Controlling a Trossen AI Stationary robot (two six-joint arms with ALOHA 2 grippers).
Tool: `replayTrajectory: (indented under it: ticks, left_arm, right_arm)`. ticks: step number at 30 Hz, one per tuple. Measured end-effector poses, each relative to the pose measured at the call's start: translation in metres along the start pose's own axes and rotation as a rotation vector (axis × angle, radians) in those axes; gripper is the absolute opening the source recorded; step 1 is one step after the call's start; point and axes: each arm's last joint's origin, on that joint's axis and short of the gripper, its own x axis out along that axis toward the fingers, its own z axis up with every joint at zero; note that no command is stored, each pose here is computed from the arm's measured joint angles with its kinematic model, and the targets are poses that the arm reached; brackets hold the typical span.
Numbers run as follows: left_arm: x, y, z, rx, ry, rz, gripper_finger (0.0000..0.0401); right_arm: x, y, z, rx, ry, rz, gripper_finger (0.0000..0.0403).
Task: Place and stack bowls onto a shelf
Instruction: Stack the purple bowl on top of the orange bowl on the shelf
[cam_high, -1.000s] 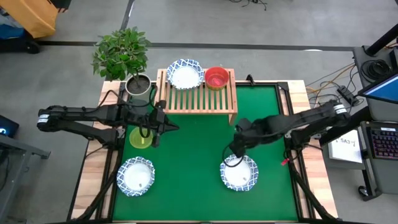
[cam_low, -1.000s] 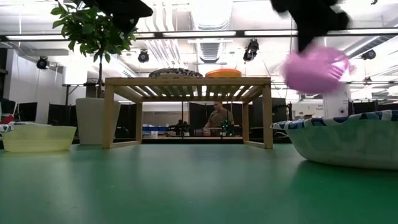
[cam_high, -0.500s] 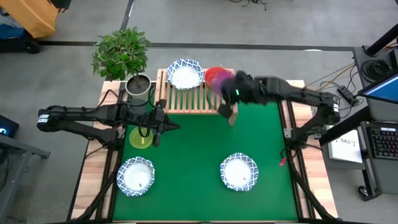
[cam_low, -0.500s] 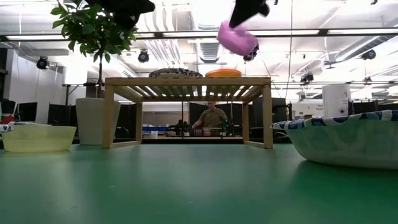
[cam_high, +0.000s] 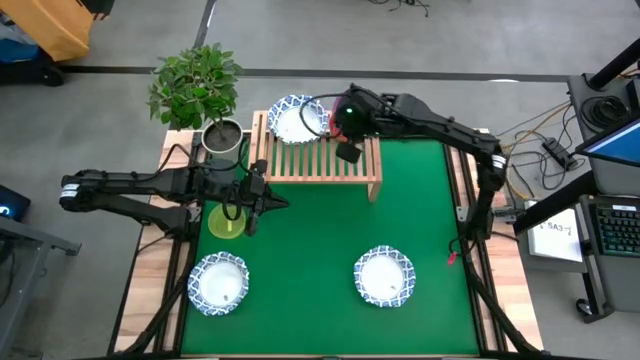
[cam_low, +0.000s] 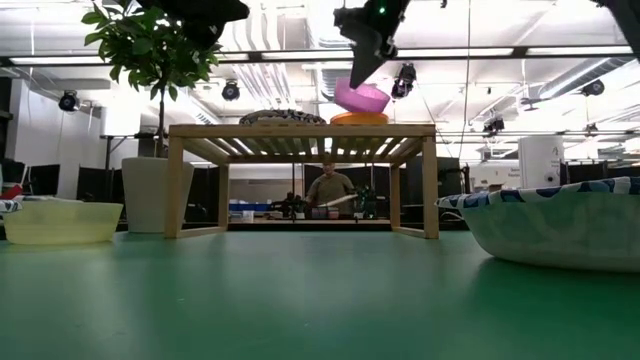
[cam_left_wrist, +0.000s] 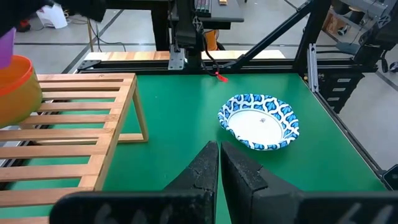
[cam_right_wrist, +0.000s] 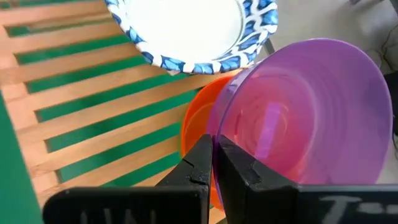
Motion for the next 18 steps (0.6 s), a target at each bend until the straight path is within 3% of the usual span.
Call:
replayTrajectory:
  ticks: [6,18]
  left_arm:
    - [0.0,0.0,0.0,0.003,0.0,0.0,0.0]
    - [0.0,0.0,0.0,0.004,0.0,0.0,0.0]
  right_arm:
    - [0.013,0.003,0.005,0.004,0.051,-0.003,0.0016]
    - [0.008,-0.002,0.008,0.054,0.032,-0.027,0.0107]
